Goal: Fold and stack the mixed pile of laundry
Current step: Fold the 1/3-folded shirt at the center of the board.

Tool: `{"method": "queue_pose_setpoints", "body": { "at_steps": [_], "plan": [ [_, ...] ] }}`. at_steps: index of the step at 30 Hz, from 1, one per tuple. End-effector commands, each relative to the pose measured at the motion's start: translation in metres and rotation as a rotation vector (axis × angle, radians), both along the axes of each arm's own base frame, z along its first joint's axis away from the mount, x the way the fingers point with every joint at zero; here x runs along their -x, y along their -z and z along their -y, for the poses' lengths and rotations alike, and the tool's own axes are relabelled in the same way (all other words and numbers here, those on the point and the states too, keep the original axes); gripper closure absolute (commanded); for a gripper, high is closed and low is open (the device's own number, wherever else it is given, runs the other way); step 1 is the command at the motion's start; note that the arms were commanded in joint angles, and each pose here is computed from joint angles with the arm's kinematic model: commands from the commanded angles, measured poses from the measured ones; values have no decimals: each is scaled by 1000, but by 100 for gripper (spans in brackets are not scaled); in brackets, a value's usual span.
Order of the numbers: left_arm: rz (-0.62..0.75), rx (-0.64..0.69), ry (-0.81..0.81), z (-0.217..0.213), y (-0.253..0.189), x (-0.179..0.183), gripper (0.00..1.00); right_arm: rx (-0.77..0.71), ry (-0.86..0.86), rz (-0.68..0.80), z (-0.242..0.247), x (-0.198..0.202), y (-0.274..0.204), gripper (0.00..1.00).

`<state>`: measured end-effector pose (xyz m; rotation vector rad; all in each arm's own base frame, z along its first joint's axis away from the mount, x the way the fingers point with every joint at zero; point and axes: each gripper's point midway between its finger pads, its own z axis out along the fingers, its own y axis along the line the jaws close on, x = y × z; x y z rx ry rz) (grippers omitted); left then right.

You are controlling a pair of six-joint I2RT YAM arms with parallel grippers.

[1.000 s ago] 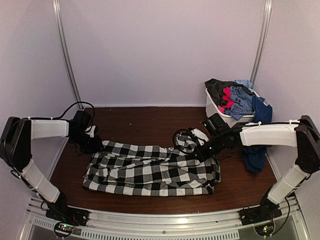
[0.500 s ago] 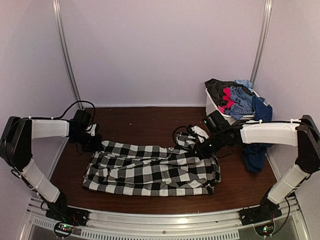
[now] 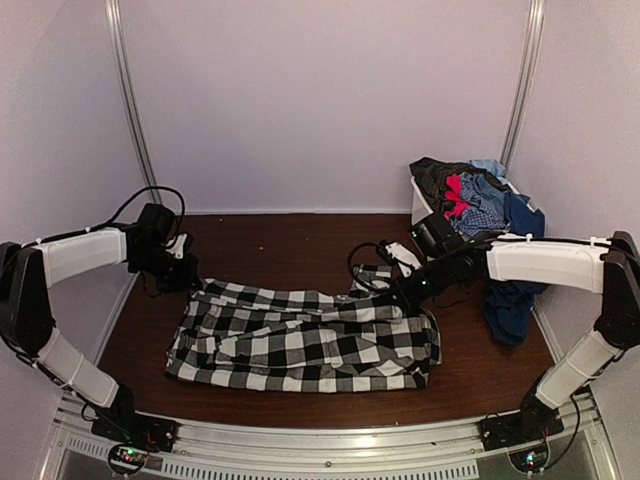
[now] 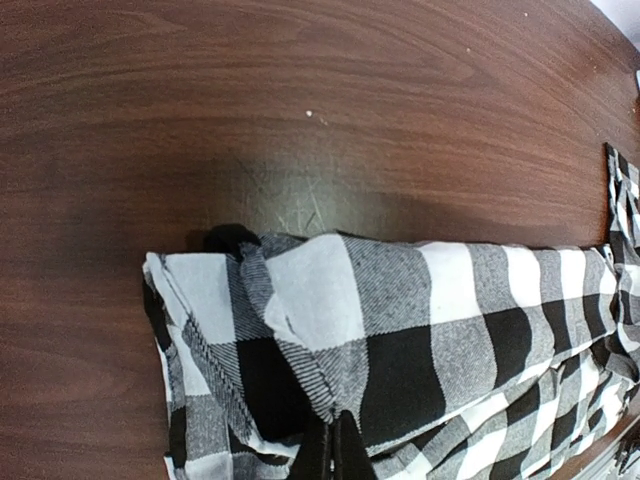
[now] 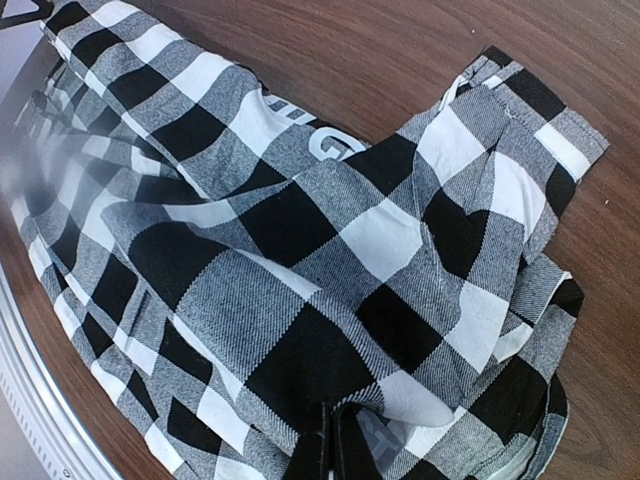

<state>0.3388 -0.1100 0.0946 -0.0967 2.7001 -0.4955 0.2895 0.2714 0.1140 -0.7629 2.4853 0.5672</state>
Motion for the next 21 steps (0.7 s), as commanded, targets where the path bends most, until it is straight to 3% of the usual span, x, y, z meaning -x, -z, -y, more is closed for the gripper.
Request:
{"method": "queue_pose_setpoints", "body": {
  "at_steps": [1,6,13,21],
  "plan": [
    [-69,0,-17,-5,0,22,100,7,5,47,7,-2,-22,100],
    [-144,13,-25,-5,21,47,100,22,1,9,13,8,-6,100],
    [-200,-73,-61,-21,46,58,100,-35,-23,-74,0,25,16,100],
    [-224,-85,-65,-22,57,58,100,-2,-11,-26,3,17,1,100]
  ]
}}
